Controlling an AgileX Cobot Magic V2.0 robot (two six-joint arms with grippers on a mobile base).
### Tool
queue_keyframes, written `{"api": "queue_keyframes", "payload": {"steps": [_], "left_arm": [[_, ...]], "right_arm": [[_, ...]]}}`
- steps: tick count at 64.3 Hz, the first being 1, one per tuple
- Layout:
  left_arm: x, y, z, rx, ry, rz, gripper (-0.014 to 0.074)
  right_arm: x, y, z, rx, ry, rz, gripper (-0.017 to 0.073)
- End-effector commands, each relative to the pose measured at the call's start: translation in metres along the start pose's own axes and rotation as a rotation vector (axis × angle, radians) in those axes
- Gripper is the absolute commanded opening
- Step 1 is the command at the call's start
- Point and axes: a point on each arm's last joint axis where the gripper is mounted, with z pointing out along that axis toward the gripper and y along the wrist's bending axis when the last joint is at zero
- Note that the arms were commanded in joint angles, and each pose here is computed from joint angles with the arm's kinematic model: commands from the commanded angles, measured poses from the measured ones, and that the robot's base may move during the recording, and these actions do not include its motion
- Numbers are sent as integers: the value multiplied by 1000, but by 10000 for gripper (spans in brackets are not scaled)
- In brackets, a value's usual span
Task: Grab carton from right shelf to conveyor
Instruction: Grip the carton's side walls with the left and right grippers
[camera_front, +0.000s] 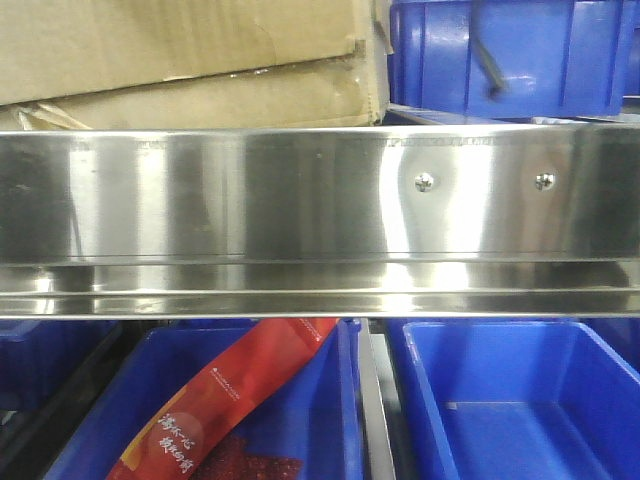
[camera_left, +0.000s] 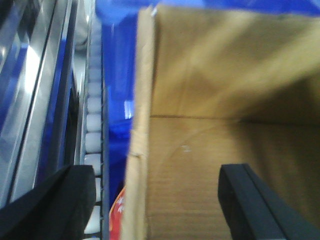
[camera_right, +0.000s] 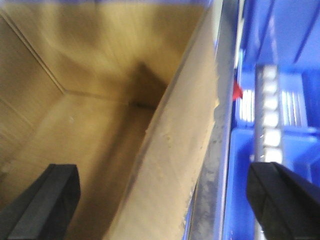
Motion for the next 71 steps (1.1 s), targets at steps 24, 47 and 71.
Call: {"api": "queue_keyframes", "payload": {"steps": [24, 47, 71], "left_arm": [[3, 9, 23, -22, 40, 6, 26], [-1, 1, -8, -11, 13, 19, -7], [0, -34, -116, 60, -54, 0, -10]], "right_arm": [[5, 4, 34, 20, 45, -11, 273], [-2, 1, 6, 8, -14, -6, -68], [-11, -8, -85, -45, -184, -25, -68]]}}
